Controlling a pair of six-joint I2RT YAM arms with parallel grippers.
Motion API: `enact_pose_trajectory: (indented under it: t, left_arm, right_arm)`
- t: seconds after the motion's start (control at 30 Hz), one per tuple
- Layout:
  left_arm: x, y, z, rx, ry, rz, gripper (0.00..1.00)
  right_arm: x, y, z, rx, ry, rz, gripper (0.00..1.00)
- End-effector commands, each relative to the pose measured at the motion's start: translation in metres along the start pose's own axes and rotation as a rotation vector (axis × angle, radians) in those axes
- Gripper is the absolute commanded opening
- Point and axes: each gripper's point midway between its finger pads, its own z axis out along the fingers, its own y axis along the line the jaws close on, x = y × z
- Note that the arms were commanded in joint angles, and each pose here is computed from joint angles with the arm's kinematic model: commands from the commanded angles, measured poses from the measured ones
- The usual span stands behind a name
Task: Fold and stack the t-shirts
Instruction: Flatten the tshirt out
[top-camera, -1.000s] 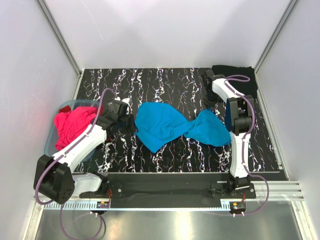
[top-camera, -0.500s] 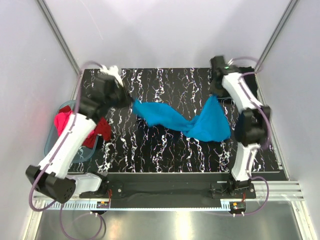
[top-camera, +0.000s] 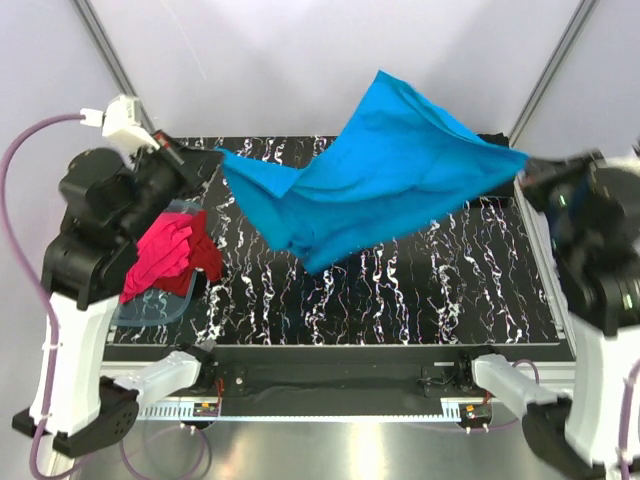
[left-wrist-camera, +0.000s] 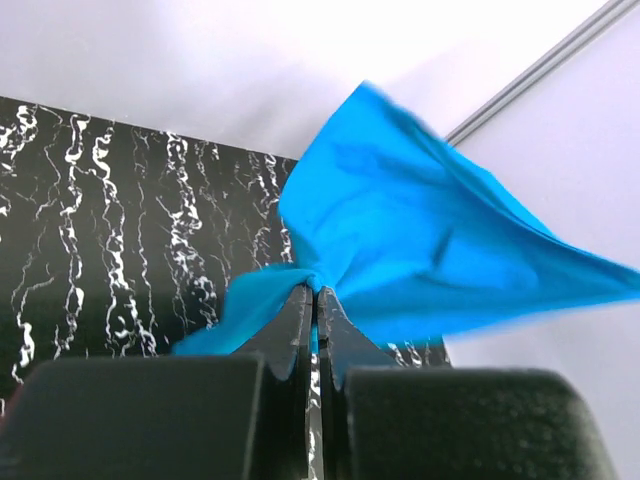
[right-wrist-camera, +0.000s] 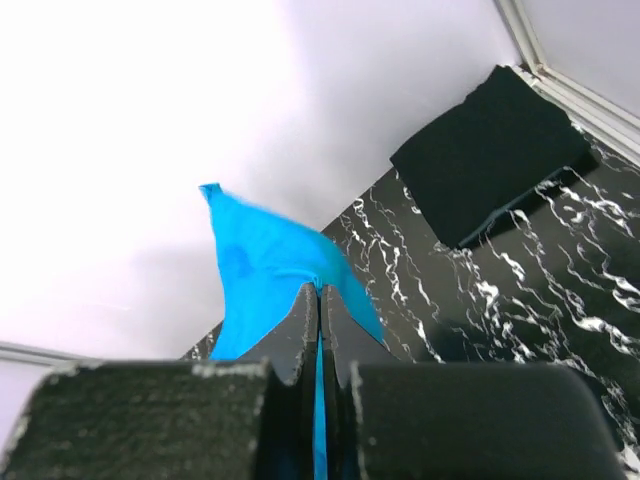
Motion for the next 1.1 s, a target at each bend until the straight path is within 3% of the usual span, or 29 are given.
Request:
enact_pose_trajectory:
  t: [0.0, 0.1, 0.13, 0.17, 0.23, 0.37, 0.4, 0.47, 0.63, 0.87, 1.07]
  left_arm:
    - [0.010, 0.009, -0.018, -0.015, 0.002, -0.016, 0.00]
    - [0.074, 0.047, -0.011, -0.082, 0.147, -0.028, 0.00]
    - [0.089, 0.057, -0.009, -0.093, 0.175, -0.032, 0.00]
    - [0.125, 0.078, -0.007, -0.130, 0.250, -0.038, 0.00]
    - [0.155, 0.097, -0.007, -0.156, 0.309, -0.040, 0.00]
    - [0.231, 0.152, -0.015, -0.264, 0.464, -0.030, 0.00]
    - [0.240, 0.157, -0.016, -0.270, 0.480, -0.026, 0.00]
    - [0.259, 0.169, -0.021, -0.286, 0.526, -0.024, 0.00]
    - [0.271, 0.171, -0.022, -0.260, 0.543, -0.017, 0.00]
    - [0.270, 0.167, -0.022, -0.223, 0.546, 0.003, 0.00]
    - [0.271, 0.163, -0.021, -0.201, 0.554, 0.004, 0.00]
  right_arm:
    - [0.020, -0.035, -0.016, 0.061, 0.018, 0.022, 0.00]
    - [0.085, -0.077, -0.021, 0.116, 0.164, 0.083, 0.00]
    - [0.128, -0.101, -0.015, 0.171, 0.274, 0.077, 0.00]
    - [0.146, -0.115, -0.020, 0.195, 0.316, 0.087, 0.00]
    - [0.193, -0.150, -0.021, 0.310, 0.427, 0.112, 0.06]
    - [0.218, -0.183, -0.024, 0.448, 0.468, 0.110, 0.23]
    - [0.212, -0.182, -0.023, 0.455, 0.450, 0.107, 0.39]
    - [0.205, -0.178, -0.016, 0.462, 0.432, 0.079, 0.43]
    - [0.207, -0.136, 0.018, 0.327, 0.484, 0.043, 0.39]
    - [0.292, -0.132, 0.097, 0.497, 0.686, -0.012, 0.36]
    - [0.342, -0.135, 0.146, 0.677, 0.735, 0.008, 0.37]
